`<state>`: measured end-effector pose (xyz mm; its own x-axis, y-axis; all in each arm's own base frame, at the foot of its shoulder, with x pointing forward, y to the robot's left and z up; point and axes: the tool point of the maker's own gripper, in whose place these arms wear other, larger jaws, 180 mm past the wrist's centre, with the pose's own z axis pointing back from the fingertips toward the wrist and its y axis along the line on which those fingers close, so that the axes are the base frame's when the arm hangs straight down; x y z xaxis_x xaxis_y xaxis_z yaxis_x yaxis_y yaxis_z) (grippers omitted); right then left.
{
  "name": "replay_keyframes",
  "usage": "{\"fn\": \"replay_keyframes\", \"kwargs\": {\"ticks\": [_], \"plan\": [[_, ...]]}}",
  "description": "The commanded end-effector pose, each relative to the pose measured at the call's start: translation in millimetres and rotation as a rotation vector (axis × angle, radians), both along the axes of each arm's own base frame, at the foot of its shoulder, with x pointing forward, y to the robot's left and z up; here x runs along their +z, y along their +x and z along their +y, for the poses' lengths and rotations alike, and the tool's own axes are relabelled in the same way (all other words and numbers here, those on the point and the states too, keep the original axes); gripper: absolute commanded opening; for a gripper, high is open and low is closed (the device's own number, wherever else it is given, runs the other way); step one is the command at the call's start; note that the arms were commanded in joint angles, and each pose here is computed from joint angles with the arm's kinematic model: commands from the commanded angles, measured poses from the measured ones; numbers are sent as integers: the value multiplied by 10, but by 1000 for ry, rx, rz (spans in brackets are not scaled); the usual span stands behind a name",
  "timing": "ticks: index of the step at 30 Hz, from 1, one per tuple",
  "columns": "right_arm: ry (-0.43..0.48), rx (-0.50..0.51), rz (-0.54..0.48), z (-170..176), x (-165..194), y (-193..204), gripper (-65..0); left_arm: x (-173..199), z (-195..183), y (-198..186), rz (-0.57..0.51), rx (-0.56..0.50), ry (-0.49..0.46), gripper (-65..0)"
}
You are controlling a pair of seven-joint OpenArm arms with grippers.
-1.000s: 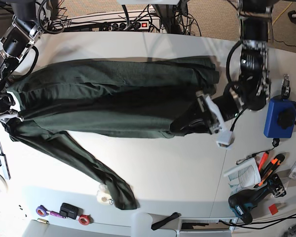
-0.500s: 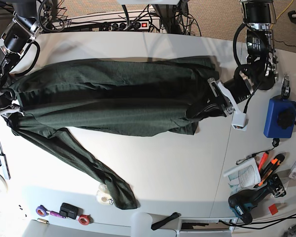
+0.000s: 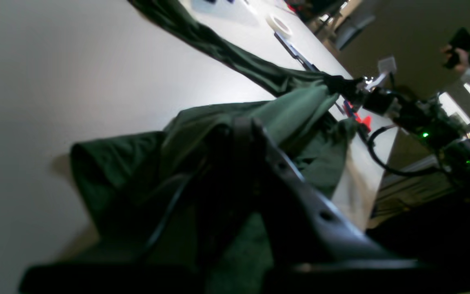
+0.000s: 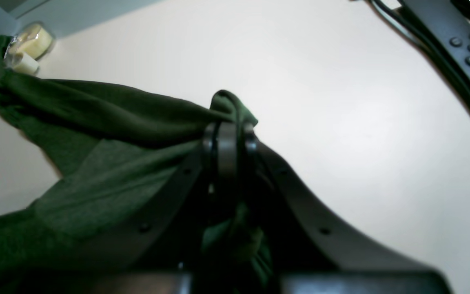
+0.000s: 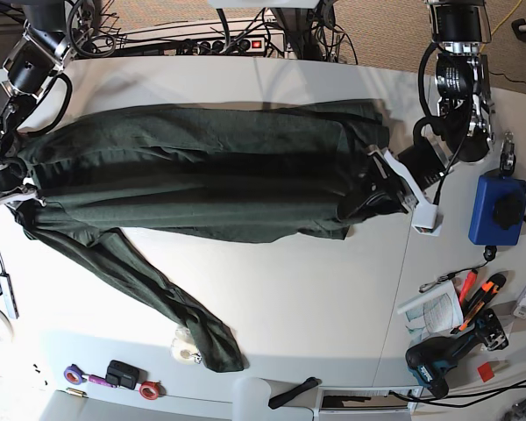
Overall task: Layout the t-shirt on the table in an organized manner, then fold the t-shirt properly
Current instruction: 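Lift the shirt side with both grippers and fold it lengthwise toward the middle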
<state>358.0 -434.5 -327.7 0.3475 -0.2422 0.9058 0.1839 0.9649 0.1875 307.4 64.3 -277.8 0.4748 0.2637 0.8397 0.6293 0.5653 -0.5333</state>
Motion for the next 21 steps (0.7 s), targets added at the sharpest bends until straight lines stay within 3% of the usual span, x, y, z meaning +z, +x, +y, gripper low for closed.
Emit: {"fn": "replay_keyframes", "kwargs": {"ticks": [1, 10, 12, 13, 14, 16, 17, 21], "plan": [[-32, 4, -72, -94, 286, 79, -650, 187, 27, 68, -61, 7, -24, -650], [-31, 7, -57, -91, 262, 71, -650, 139, 36, 83, -52, 11, -11, -650], [-31, 7, -52, -89, 252, 68, -650, 114, 48, 96, -56, 18, 11, -553], [-32, 8, -47, -90, 246, 65, -622, 111, 53, 102, -58, 21, 16, -485], [-34, 8, -45, -91, 243, 64, -553, 115, 55, 105, -61, 23, 14, -425], [-34, 8, -48, -91, 248, 66, -426, 122, 57, 108, -63, 25, 12, -369], [-35, 8, -49, -92, 250, 66, -399, 124, 59, 109, -64, 27, 11, -369], [-35, 7, -56, -94, 261, 70, -395, 126, 58, 109, -65, 27, 10, -369]]}}
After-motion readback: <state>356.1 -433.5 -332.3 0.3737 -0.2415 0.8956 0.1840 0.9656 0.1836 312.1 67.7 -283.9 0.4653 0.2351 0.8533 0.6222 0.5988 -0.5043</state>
